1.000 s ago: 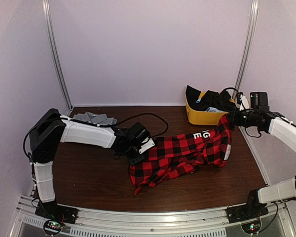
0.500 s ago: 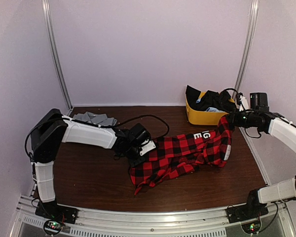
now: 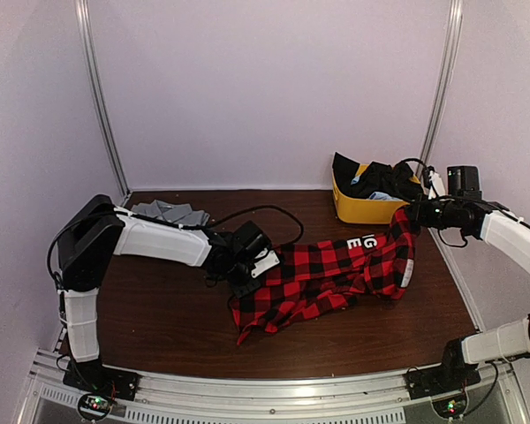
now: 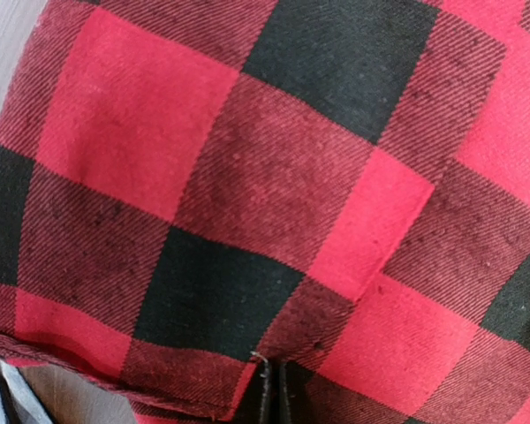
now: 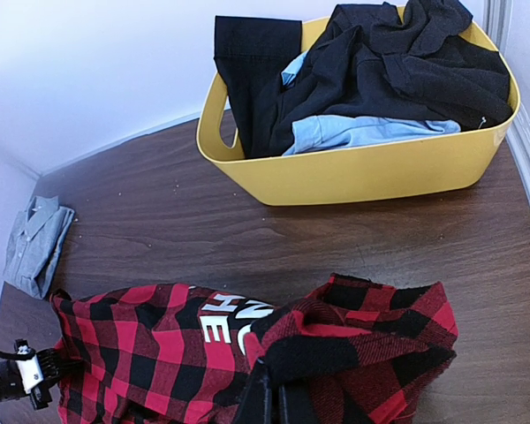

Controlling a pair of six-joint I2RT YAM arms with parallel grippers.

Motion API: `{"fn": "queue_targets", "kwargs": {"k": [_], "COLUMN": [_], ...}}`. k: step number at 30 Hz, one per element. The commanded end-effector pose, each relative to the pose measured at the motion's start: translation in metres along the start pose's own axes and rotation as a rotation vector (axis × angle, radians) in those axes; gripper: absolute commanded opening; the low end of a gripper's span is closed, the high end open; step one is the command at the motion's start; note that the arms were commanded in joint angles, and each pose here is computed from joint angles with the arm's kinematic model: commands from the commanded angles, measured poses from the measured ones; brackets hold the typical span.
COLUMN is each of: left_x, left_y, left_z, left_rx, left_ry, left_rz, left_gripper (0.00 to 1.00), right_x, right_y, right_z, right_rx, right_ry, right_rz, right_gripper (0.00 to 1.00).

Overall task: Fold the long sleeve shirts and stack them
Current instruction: Flatten out the crumpled shirt at the center of the board.

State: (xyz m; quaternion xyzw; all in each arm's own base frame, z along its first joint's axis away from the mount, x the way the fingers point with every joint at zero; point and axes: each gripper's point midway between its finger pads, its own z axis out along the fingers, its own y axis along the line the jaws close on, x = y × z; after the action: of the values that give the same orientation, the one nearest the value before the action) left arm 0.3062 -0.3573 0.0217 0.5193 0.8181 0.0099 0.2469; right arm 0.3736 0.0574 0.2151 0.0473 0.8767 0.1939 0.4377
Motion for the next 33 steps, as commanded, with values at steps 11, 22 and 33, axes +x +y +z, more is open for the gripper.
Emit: {"fn": "queue_targets", "kwargs": {"k": [11, 22, 33], "left_x": [-0.039, -0.052, -0.056], "left_y": [0.031, 0.044, 0.066], "left_z": [-0.042, -0.101, -0.059], "left_rx": [0.105, 0.144, 0.152], "left_ry": [-0.251, -0.41, -0.356], "left_rz": [-0.205, -0.287, -0.446], "left_gripper": [0.0, 0.0, 0.0], "right_x": [0.0, -0.009, 0.0], "right_y": [-0.002, 0.013, 0.01], "right_z": [0.0, -0.015, -0.003], "right_rx": [-0.004, -0.057, -0.063], "right_ry": [-0.007, -0.037, -0.014], "right_rz": [-0.016, -0.027, -0.017], "right_gripper": [0.0, 0.0, 0.0]}}
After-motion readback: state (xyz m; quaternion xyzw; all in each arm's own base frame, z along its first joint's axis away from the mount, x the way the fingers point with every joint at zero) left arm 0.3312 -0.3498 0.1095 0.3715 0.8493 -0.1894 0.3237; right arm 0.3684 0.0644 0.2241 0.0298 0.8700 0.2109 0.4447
